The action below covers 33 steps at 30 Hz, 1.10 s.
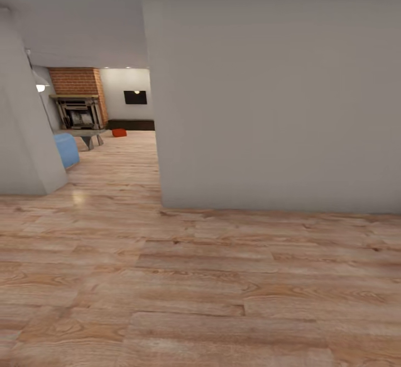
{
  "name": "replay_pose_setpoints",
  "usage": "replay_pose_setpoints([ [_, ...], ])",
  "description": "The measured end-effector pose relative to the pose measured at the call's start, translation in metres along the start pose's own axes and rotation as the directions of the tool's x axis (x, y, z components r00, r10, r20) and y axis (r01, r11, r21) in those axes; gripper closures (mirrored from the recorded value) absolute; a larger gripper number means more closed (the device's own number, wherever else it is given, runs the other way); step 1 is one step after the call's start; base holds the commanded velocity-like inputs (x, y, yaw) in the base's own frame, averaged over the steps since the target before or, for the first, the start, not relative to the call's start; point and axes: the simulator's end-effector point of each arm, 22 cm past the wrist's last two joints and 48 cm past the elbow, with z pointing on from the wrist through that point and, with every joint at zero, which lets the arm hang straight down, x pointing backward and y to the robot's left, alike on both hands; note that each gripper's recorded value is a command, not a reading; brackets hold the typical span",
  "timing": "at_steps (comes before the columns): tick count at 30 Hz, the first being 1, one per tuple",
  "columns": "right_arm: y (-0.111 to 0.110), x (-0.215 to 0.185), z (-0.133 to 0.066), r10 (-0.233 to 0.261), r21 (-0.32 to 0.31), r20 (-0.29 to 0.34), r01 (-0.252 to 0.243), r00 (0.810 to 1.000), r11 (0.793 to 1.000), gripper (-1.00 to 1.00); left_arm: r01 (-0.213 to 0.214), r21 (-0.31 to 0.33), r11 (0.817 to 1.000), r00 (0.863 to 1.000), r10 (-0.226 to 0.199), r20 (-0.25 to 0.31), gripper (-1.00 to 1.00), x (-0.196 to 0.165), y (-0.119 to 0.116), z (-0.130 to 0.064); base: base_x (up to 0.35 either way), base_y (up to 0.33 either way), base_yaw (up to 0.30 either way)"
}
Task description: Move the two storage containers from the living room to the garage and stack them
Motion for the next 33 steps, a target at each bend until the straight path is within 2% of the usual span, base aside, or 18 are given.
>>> replay_pose_setpoints([
  [24,-0.0005,0.0002,0.0,-0.001,0.001,0.0,0.001,1.0,1.0,-1.0,0.0,0.0,1.0,1.0,0.0,0.0,-1.0,0.0002,-0.0001,0.0,0.322,0.0,0.269],
  [33,-0.0019,0.0008,0.0,0.0,0.003,-0.001,0.0,1.0,1.0,-1.0,0.0,0.0,1.0,1.0,0.0,-0.001,-1.0,0.0002,-0.0001,0.0,0.322,0.0,0.056],
])
